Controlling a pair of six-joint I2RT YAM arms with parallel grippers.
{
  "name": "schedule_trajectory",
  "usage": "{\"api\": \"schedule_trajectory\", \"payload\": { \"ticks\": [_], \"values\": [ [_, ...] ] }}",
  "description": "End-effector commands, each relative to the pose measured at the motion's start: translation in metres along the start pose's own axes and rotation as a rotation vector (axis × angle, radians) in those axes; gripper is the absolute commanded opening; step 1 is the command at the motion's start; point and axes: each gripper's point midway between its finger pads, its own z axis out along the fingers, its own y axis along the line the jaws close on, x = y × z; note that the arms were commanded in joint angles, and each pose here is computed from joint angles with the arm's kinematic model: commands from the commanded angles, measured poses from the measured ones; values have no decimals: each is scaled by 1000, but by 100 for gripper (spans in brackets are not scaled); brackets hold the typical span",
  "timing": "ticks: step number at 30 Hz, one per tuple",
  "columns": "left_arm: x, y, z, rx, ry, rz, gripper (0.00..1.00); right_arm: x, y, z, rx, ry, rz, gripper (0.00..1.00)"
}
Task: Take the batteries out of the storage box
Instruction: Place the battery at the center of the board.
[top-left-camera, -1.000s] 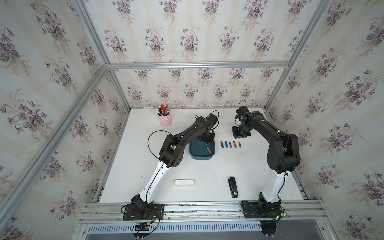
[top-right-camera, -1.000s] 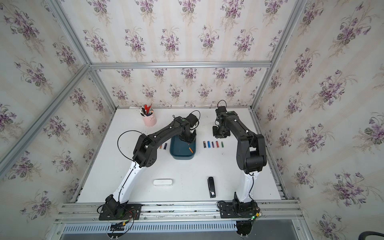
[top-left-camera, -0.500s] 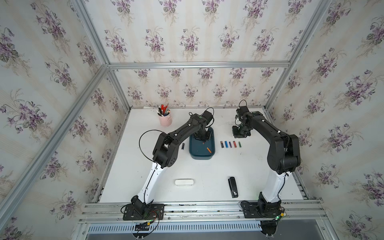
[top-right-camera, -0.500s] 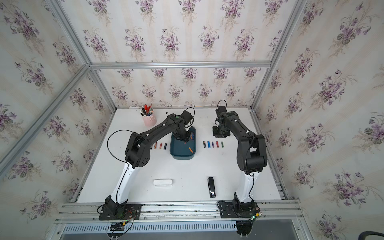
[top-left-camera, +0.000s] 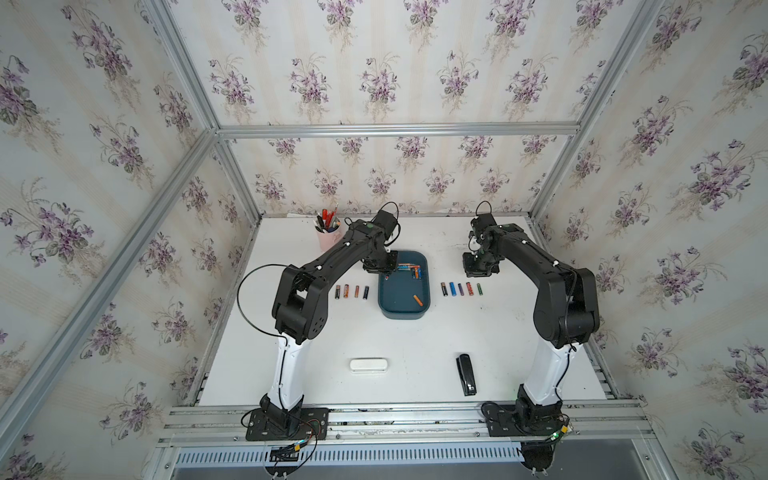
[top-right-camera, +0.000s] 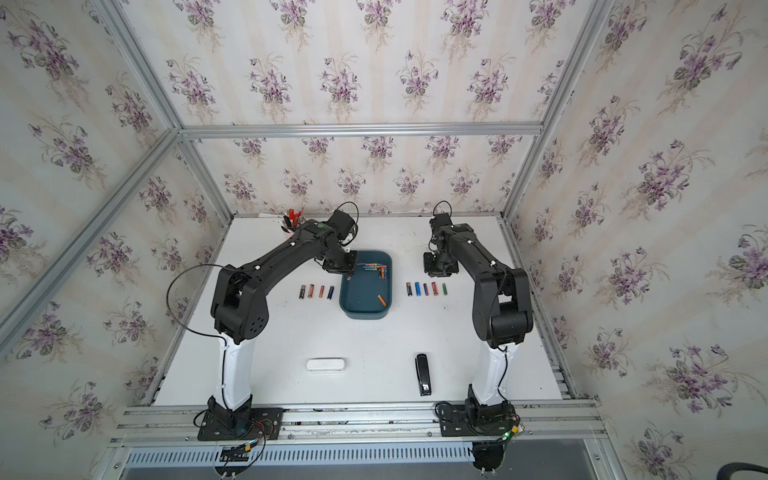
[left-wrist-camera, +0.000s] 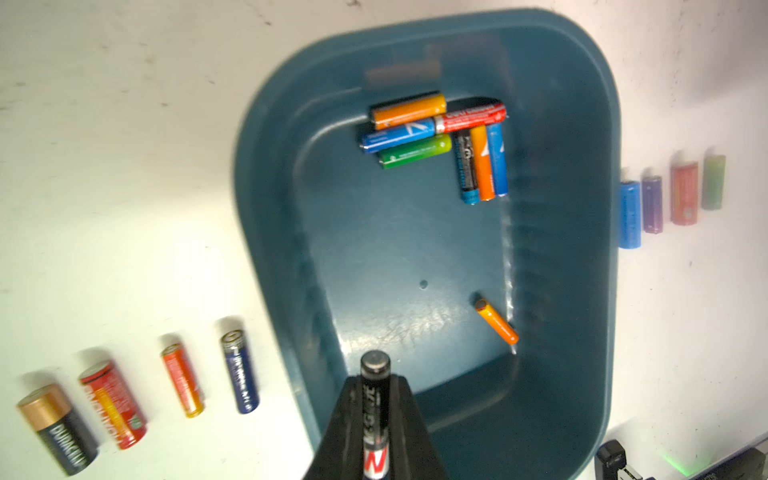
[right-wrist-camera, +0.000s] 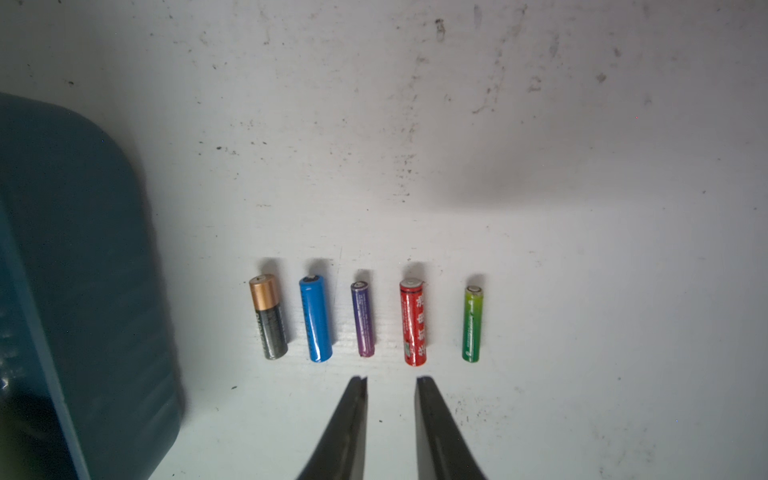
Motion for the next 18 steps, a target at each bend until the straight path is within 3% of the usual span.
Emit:
{"api": "schedule_trajectory", "payload": {
  "ticks": [1,10,18],
  "values": [
    [1,28,-15,-34,-27,-25,14,-4,2,1,-4,-11,3,26],
    [28,125,-32,-114,-21,-161,15,-3,3,2,1,-4,-2,26],
    [45,173,-22,-154,13,-217,15,-3,2,2,14,4,-4,26]
  ]
}}
